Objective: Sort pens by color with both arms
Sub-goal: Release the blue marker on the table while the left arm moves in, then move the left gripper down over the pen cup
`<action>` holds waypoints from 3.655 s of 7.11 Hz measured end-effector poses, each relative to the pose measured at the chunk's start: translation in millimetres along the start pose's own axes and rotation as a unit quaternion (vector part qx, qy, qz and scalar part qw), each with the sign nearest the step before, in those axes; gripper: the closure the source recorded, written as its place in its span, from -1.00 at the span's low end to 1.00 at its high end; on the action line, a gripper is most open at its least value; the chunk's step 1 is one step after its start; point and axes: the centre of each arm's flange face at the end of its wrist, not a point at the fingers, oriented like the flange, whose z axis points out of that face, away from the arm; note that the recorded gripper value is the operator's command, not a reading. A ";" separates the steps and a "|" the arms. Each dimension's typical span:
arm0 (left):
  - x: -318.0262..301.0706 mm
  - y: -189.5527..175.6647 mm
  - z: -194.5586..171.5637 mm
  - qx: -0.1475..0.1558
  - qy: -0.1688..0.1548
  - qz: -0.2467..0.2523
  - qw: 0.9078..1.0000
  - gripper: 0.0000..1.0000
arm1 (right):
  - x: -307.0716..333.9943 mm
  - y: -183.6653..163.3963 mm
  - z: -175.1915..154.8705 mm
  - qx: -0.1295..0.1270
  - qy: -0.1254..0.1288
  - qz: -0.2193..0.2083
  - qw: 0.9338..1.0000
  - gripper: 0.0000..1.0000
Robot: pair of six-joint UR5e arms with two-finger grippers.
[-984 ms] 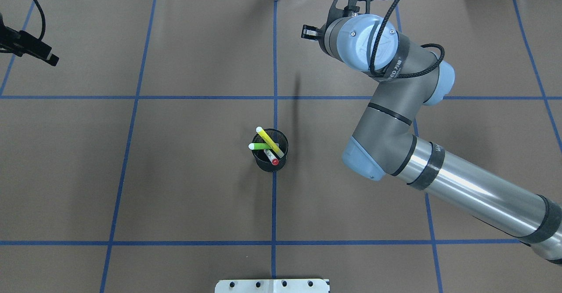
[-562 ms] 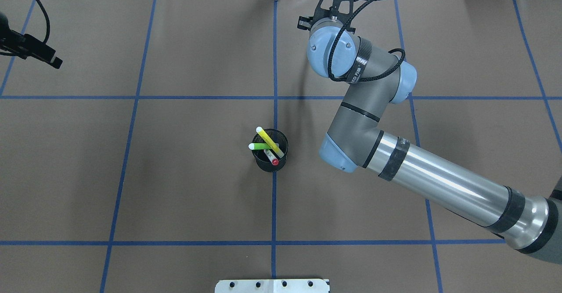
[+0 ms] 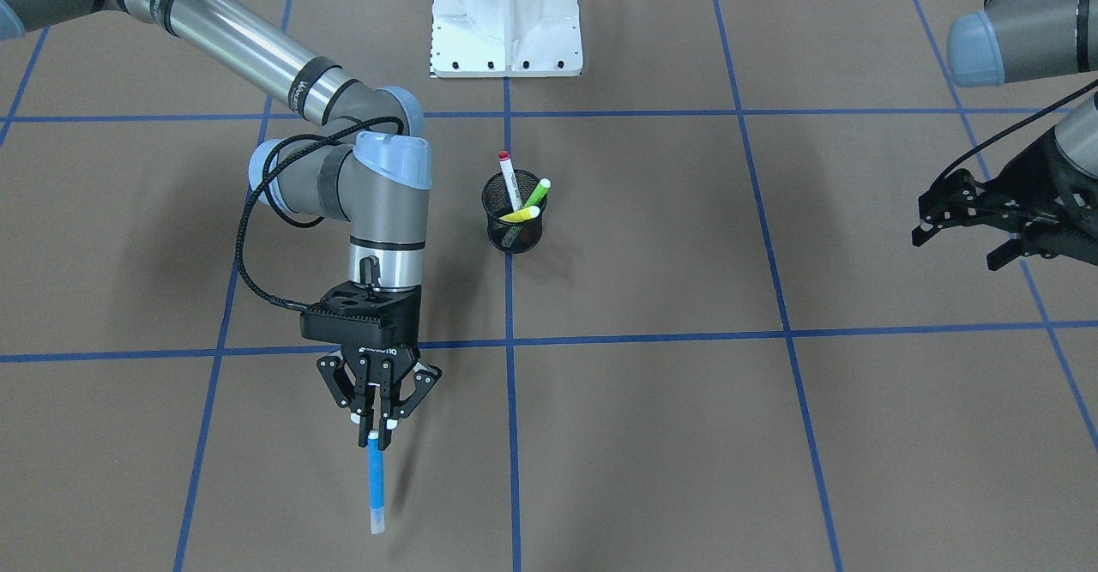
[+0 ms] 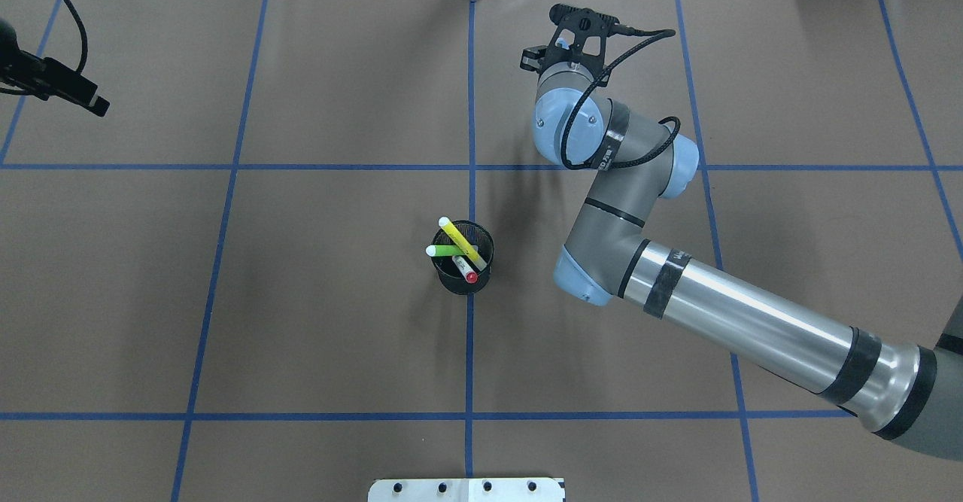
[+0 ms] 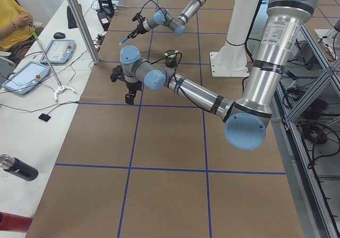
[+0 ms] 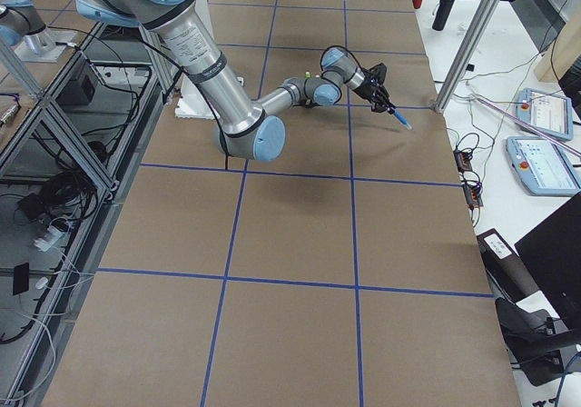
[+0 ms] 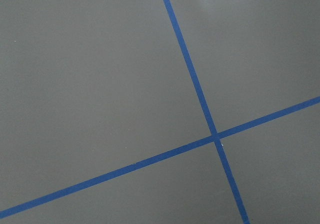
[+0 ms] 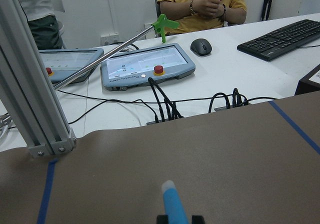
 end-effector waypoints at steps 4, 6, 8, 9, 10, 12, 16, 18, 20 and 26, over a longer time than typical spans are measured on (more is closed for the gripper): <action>7.7 -7.4 -5.3 0.007 0.002 -0.002 1.000 -1.00 | -6.4 22.3 -4.6 -0.003 -0.015 0.016 1.000 -0.95; 10.7 -8.8 -8.1 0.010 0.003 -0.007 1.000 -1.00 | -7.9 7.4 -5.5 -0.039 -0.031 0.034 0.998 -0.96; 29.1 -18.7 -13.5 0.017 0.010 -0.037 0.999 -1.00 | -1.3 -17.0 -1.8 -0.114 -0.047 0.044 0.991 -0.97; 53.0 -26.9 -10.3 0.016 0.018 -0.066 0.998 -1.00 | 6.0 -30.3 0.6 -0.168 -0.049 0.038 0.984 -0.97; 85.4 -35.9 -4.1 0.012 0.030 -0.093 0.995 -1.00 | 16.0 -48.7 -1.6 -0.225 -0.045 0.022 0.973 -0.98; 171.8 -48.6 16.0 -0.006 0.057 -0.150 0.987 -1.00 | 49.1 -85.8 -10.5 -0.318 -0.032 -0.012 0.947 -0.98; 333.4 -30.8 61.1 -0.054 0.089 -0.209 0.972 -1.00 | 124.8 -120.0 -25.7 -0.390 -0.005 -0.092 0.916 -0.98; 401.8 -11.2 79.5 -0.068 0.075 -0.277 0.956 -1.00 | 145.5 -128.2 -35.3 -0.404 -0.006 -0.105 0.909 -0.98; 452.9 0.6 88.6 -0.088 0.024 -0.312 0.946 -1.00 | 152.1 -128.6 -37.4 -0.407 -0.007 -0.106 0.907 -0.98; 522.0 -18.0 128.4 -0.124 -0.025 -0.334 0.934 0.22 | 155.4 -128.3 -40.3 -0.406 -0.009 -0.106 0.908 -0.98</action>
